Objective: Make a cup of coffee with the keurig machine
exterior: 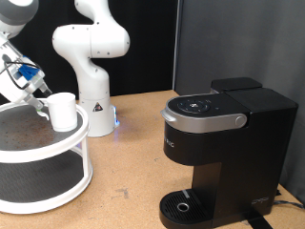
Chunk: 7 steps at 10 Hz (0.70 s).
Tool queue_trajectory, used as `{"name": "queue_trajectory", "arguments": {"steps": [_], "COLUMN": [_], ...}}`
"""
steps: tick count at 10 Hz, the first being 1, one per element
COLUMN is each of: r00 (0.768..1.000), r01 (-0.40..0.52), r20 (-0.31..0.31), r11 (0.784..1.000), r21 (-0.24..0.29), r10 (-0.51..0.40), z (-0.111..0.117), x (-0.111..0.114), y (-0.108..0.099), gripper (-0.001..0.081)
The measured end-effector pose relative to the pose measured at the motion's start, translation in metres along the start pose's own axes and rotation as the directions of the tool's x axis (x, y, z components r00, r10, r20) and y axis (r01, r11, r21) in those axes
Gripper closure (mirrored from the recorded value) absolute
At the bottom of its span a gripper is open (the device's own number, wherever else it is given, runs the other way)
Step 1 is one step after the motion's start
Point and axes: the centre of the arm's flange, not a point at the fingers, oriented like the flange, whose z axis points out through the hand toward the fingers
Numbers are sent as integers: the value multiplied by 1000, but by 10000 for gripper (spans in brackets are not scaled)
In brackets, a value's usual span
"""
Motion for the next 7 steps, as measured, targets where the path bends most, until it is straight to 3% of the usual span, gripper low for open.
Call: {"name": "queue_trajectory", "arguments": {"steps": [7], "r00": [994], "r01": [-60], "r20": [-91], "r11": [997], "r21": [-52], "r10": [55], "z": [-1], "x": [-1], "y": [9], "gripper": [-1]}}
